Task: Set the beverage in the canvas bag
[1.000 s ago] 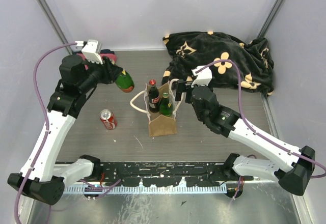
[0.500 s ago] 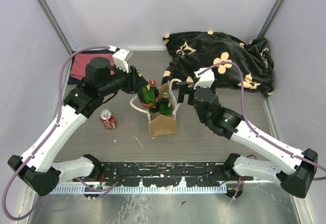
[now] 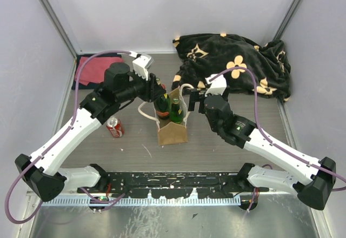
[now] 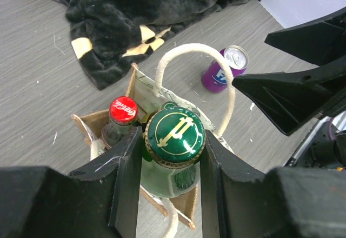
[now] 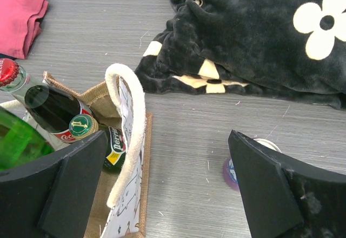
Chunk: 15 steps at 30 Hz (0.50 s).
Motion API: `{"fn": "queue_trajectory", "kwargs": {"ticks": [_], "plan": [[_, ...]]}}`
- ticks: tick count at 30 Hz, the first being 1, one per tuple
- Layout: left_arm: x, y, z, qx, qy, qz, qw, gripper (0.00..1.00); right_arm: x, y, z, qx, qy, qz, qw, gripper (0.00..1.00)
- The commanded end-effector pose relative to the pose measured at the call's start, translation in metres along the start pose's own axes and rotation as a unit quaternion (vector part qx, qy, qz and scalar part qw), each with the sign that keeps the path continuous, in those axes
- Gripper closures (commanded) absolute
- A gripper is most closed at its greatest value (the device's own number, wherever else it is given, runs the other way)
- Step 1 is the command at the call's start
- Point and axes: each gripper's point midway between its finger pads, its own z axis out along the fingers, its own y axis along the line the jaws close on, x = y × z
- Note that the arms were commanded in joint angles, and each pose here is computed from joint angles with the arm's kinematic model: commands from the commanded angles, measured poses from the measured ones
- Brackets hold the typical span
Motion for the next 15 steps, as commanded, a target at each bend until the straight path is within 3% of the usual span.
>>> {"fn": "queue_trajectory", "kwargs": {"ticks": [1, 15], "plan": [[-0.036, -0.002, 0.008, 0.008, -0.089, 0.031, 0.995, 1.0, -0.011, 0.004, 0.002, -0.003, -0.02, 0.03, 0.999, 0.0], [0.018, 0.019, 0.032, -0.015, -0.043, 0.034, 0.998, 1.0, -0.004, 0.015, 0.009, -0.015, -0.011, 0.041, 0.999, 0.0]]}}
